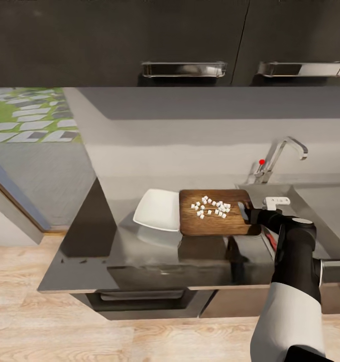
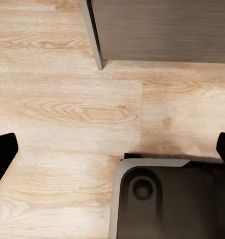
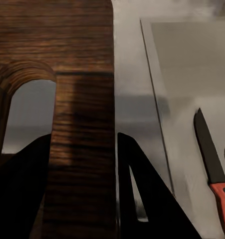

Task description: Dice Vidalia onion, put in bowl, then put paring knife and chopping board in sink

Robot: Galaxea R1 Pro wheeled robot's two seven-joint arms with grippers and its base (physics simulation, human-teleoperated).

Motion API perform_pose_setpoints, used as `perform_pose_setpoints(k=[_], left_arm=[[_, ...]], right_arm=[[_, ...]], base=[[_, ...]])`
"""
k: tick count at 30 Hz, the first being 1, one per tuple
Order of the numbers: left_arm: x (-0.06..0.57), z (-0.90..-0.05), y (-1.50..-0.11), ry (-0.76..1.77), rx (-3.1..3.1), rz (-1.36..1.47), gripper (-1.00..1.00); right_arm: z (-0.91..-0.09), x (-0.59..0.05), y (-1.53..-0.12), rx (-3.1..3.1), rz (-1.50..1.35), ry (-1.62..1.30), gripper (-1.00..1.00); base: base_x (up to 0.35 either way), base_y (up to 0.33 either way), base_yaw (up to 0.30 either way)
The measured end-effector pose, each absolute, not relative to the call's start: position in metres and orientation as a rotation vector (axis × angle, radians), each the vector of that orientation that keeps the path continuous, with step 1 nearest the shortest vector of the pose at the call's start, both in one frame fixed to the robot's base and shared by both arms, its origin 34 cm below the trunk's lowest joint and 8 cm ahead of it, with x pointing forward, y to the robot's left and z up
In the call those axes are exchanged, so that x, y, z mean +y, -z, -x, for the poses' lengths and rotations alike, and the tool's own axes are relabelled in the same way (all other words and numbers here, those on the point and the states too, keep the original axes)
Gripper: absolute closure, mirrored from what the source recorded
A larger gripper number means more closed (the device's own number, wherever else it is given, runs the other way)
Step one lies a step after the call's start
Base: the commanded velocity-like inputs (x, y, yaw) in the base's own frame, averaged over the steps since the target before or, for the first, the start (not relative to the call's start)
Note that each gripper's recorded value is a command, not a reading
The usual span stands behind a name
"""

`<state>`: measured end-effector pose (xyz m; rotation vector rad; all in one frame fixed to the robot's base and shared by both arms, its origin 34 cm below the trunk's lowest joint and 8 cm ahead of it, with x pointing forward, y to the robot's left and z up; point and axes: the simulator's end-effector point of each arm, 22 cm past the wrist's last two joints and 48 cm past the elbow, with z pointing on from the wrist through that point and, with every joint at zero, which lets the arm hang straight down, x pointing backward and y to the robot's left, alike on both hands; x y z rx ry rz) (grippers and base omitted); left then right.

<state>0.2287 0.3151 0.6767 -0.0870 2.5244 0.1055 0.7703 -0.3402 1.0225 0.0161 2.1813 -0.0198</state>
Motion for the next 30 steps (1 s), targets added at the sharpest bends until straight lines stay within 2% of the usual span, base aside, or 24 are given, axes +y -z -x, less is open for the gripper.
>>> perform_pose_setpoints(k=[14, 25, 30], left_arm=[[0.315, -0.236, -0.679, -0.104, 2.503, 0.088, -1.00], [0.315, -0.242, -0.682, -0.103, 2.485, 0.088, -1.00], [0.315, -0.244, -0.683, -0.102, 2.476, 0.089, -1.00]], right_arm=[[-0.770, -0.341, -1.037, 2.160, -0.015, 0.022, 1.00], [-0.769, -0.340, -1.048, 2.142, -0.016, 0.020, 1.00], [-0.769, -0.340, -1.054, 2.134, -0.016, 0.020, 1.00]], base=[[0.163, 0.152, 0.000], [-0.017, 0.207, 0.000], [0.148, 0.243, 0.000]])
